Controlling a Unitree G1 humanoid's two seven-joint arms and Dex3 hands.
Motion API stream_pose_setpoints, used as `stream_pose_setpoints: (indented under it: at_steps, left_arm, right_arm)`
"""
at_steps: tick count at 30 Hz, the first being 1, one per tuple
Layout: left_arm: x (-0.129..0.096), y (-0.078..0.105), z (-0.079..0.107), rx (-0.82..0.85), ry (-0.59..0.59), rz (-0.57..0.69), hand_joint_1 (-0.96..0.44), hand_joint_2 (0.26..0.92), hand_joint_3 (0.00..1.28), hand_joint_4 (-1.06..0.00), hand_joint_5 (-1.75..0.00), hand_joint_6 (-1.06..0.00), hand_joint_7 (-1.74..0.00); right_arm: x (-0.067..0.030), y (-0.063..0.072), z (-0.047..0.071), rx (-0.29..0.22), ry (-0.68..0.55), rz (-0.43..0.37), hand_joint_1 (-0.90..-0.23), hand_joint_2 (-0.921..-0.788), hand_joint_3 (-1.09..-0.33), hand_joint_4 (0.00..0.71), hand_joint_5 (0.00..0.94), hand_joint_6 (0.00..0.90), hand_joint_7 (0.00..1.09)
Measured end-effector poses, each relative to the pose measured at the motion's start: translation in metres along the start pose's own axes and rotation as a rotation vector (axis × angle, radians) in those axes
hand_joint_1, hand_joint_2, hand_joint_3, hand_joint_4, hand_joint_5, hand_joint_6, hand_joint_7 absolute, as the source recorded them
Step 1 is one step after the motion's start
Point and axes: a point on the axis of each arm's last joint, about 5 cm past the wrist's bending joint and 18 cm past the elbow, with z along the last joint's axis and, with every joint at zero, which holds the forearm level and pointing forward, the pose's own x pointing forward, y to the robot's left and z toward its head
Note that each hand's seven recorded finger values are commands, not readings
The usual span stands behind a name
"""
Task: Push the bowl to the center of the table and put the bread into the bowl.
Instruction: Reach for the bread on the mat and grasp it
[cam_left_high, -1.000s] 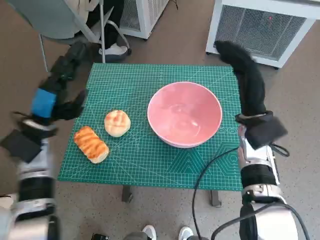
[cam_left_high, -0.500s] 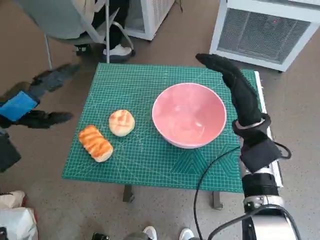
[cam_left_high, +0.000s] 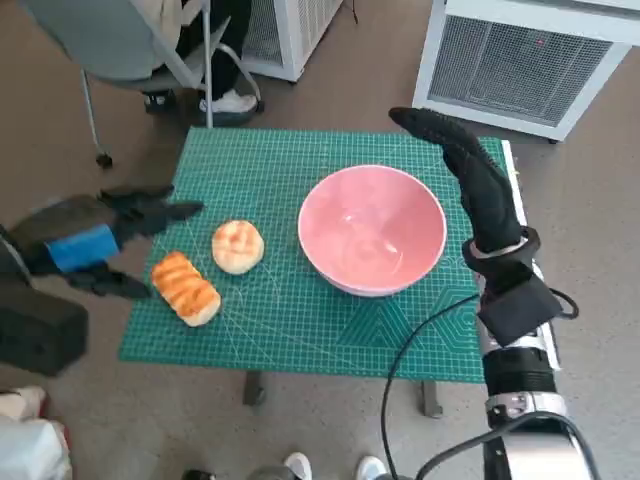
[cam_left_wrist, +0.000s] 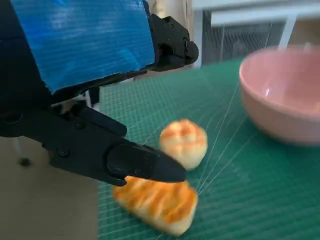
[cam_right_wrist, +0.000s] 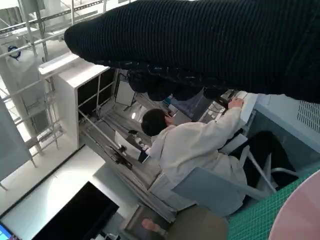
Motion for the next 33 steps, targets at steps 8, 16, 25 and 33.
stream_pose_setpoints:
  at_steps: [8, 16, 25, 33]
  left_arm:
    - [0.008, -0.005, 0.004, 0.049, 0.011, -0.075, -0.29, 0.726, 0.00, -0.19, 0.00, -0.32, -0.02]
    - [0.015, -0.011, 0.007, 0.070, 0.009, -0.114, -0.29, 0.724, 0.00, -0.21, -0.01, -0.34, -0.02]
    - [0.020, -0.018, 0.007, 0.107, -0.001, -0.112, -0.28, 0.725, 0.00, -0.22, 0.00, -0.35, -0.02]
    - [0.025, -0.025, 0.005, 0.093, 0.021, -0.130, -0.24, 0.728, 0.00, -0.22, 0.00, -0.35, -0.01]
  right_arm:
    - [-0.0010, 0.000, 0.000, 0.000, 0.001, 0.000, -0.703, -0.921, -0.785, 0.279, 0.020, -0.001, 0.63]
    - [-0.0016, 0.000, 0.000, 0.001, 0.003, -0.001, -0.697, -0.921, -0.785, 0.279, 0.021, -0.001, 0.63]
    - [-0.0020, 0.000, 0.000, 0.001, 0.005, -0.005, -0.687, -0.921, -0.787, 0.278, 0.020, -0.001, 0.62]
    - [-0.0024, -0.002, 0.000, 0.003, 0.005, -0.015, -0.705, -0.921, -0.785, 0.277, 0.020, -0.001, 0.62]
